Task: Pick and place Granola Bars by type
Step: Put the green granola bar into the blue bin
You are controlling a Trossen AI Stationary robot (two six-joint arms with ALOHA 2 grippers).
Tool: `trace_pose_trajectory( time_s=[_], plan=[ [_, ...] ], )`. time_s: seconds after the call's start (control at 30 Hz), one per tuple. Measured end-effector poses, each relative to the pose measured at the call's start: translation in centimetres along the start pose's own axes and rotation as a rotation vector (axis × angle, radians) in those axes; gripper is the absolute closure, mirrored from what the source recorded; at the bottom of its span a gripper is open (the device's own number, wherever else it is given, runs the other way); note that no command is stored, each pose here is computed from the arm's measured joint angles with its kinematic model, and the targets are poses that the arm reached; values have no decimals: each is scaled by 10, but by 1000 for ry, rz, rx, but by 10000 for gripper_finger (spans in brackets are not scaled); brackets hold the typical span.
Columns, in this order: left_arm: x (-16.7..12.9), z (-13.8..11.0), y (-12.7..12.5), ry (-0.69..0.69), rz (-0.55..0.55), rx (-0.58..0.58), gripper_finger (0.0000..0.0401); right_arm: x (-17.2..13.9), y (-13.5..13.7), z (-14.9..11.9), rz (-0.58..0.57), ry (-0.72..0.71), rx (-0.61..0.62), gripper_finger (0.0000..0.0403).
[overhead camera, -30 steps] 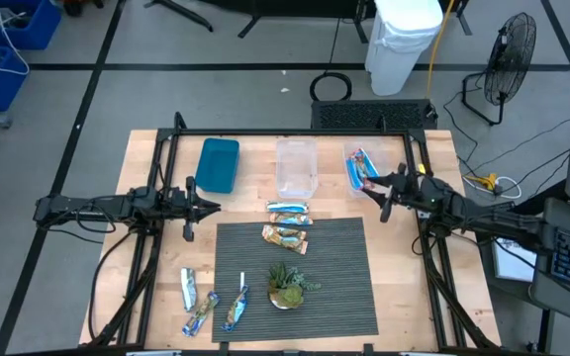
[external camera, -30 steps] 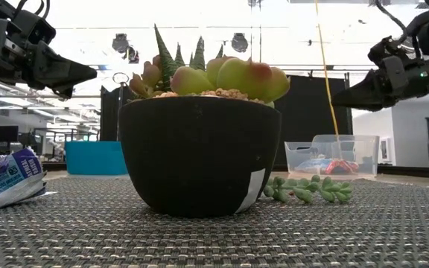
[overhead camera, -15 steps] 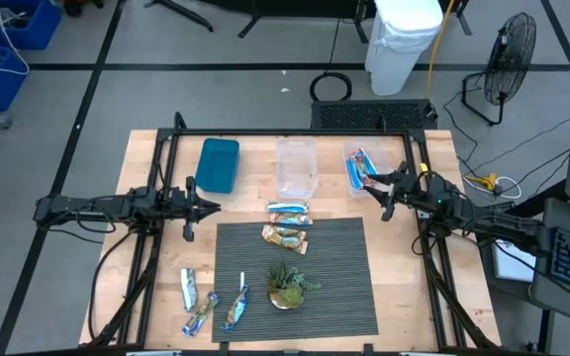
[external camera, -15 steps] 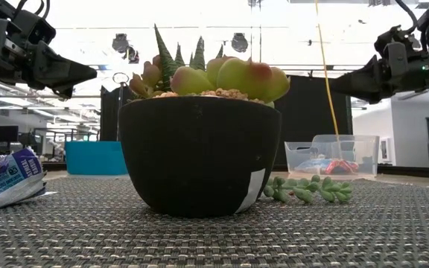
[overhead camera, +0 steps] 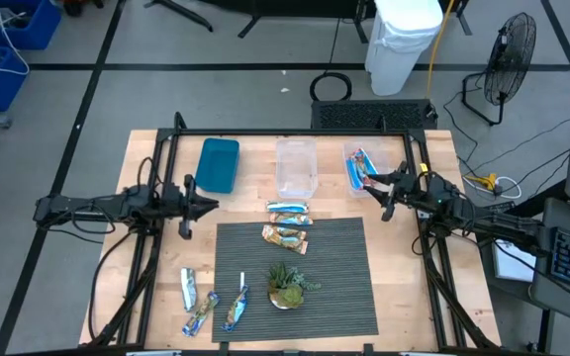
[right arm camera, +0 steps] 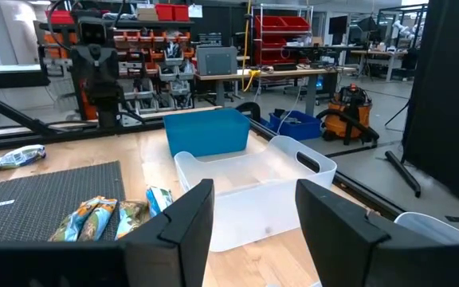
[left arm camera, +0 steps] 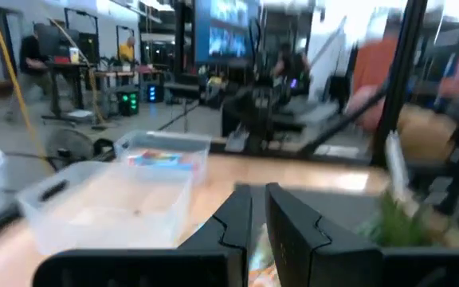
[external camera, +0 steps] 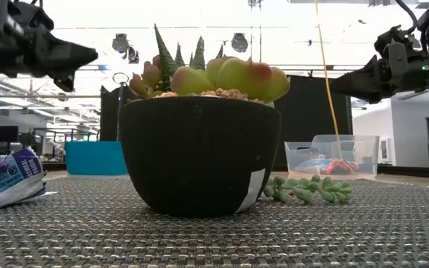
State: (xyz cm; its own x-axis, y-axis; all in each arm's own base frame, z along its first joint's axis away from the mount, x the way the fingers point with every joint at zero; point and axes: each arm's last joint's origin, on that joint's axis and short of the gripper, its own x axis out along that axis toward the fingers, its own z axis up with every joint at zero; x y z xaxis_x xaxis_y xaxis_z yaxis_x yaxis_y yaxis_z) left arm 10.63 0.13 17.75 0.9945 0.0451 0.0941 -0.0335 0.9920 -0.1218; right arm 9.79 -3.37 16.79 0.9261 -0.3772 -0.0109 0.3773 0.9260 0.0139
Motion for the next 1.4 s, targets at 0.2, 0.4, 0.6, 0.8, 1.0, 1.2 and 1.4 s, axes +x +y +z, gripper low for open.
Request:
trace_pose_trajectory(
  time_s=[0.2, 0.4, 0.6, 0.8, 1.0, 1.2, 1.4],
  plan=[
    [0, 2, 1, -23, 43, -163, 354, 0, 0, 0, 0, 0, 0, 234],
    [0, -4, 4, 6, 136, -287, 354, 0, 0, 0, 0, 0, 0, 234],
    [3, -10, 4, 73, 124, -503, 354, 0, 0, 0, 0, 0, 0, 234],
    [11, -16, -11, 234, -130, -702, 355, 0, 0, 0, 0, 0, 0, 234],
    [26, -16, -41, 639, -25, -840, 379, 0, 0, 0, 0, 0, 0, 234],
    [35, -26, -74, 1063, 409, -1038, 387, 0, 0, 0, 0, 0, 0, 234],
    [52, -29, -115, 1283, 593, -1255, 384, 0, 0, 0, 0, 0, 0, 234]
  ],
)
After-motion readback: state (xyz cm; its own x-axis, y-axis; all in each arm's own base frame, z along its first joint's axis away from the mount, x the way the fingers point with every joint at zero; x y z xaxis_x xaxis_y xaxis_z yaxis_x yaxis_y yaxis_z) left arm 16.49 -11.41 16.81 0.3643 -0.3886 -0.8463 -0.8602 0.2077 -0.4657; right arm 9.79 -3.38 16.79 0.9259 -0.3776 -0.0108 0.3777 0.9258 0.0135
